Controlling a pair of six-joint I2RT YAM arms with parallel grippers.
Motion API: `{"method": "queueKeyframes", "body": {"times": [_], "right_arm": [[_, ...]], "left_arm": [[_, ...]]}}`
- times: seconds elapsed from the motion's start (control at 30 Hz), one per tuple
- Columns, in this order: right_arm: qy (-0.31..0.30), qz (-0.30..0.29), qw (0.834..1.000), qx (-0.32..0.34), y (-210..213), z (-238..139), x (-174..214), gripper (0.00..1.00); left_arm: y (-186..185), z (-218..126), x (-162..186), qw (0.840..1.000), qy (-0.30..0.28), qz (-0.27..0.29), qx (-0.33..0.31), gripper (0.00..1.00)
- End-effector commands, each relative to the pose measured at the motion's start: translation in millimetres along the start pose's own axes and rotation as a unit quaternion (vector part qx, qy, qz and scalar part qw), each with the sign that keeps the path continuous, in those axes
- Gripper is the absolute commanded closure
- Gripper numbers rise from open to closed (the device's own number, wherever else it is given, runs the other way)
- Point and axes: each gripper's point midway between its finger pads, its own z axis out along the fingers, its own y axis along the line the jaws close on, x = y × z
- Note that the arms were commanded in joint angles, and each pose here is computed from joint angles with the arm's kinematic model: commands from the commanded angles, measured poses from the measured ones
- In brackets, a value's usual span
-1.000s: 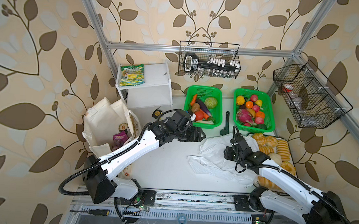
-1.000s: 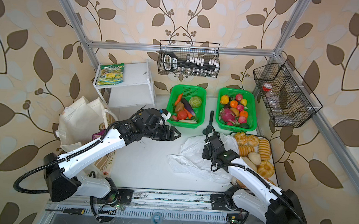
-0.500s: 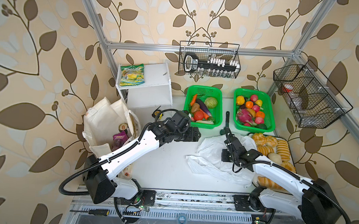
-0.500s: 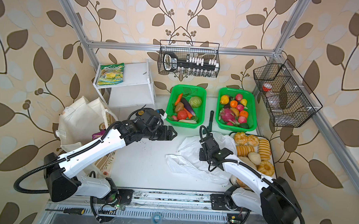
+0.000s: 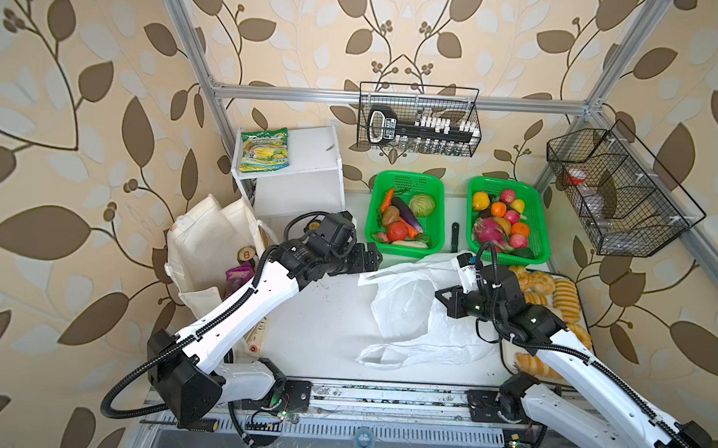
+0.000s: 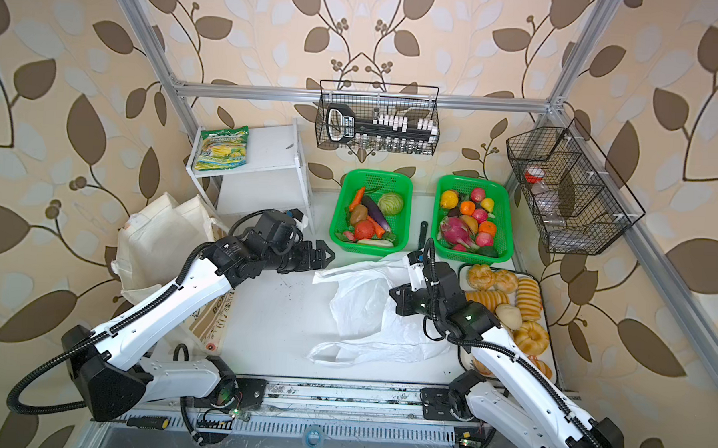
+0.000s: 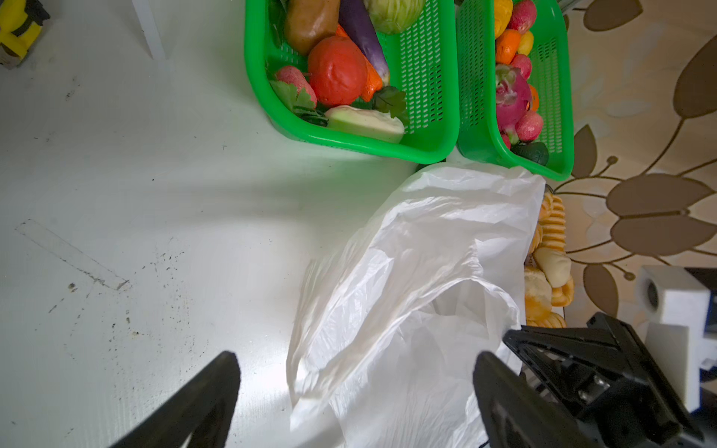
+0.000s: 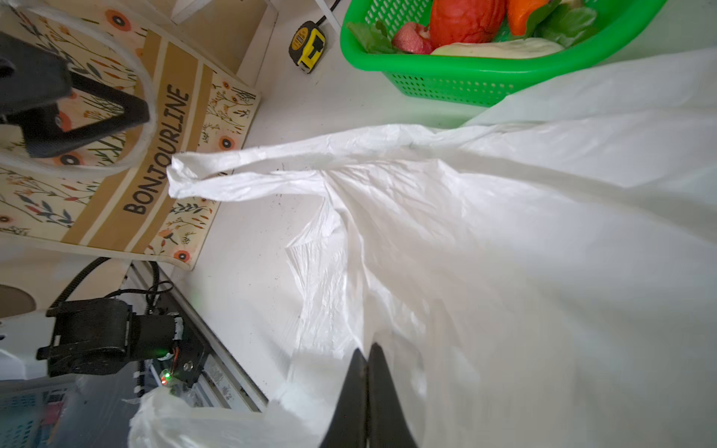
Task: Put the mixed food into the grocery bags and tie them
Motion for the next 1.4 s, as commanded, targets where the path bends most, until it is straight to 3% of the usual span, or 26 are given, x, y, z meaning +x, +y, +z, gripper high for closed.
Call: {"method": "queueKeyframes", "body": {"times": [0.0,0.23,0.43,0.6,0.73,0.83,0.97,1.1,1.2,1.37], "right_arm": [[-0.004,0.009,0.998,-0.057,21,-1,-10,1.00],[-0.006,0.015,0.997,-0.078,24,-2,-16,1.00],[0.001,0.031,0.995,-0.096,26,-1,-18,1.00],[0.003,0.032,0.993,-0.110,30,-4,-20,1.00],[0.012,0.033,0.994,-0.099,27,-8,-16,1.00],[0.027,0.047,0.998,-0.027,1,-9,-4,1.00],[0.042,0.071,0.994,0.065,-33,-13,12,1.00],[0.022,0.103,0.990,0.095,-48,-10,10,1.00],[-0.001,0.130,0.987,0.092,-52,-3,3,1.00],[-0.014,0.149,0.984,0.093,-58,6,-2,1.00]], "left_arm": [[2,-6,11,0.999,0.013,0.036,0.005,0.04],[7,4,34,0.993,0.051,0.105,0.007,0.10],[12,3,34,0.980,0.037,0.193,-0.024,0.06],[12,10,39,0.965,0.058,0.253,-0.030,0.06],[29,22,28,0.959,0.060,0.257,-0.102,0.23],[37,26,9,0.959,0.043,0.233,-0.156,0.40],[31,31,-22,0.962,-0.013,0.203,-0.183,0.46],[16,33,-48,0.965,-0.048,0.181,-0.185,0.36],[-13,37,-51,0.972,-0.039,0.197,-0.120,0.21],[-41,44,-64,0.978,-0.058,0.193,-0.059,0.09]]}}
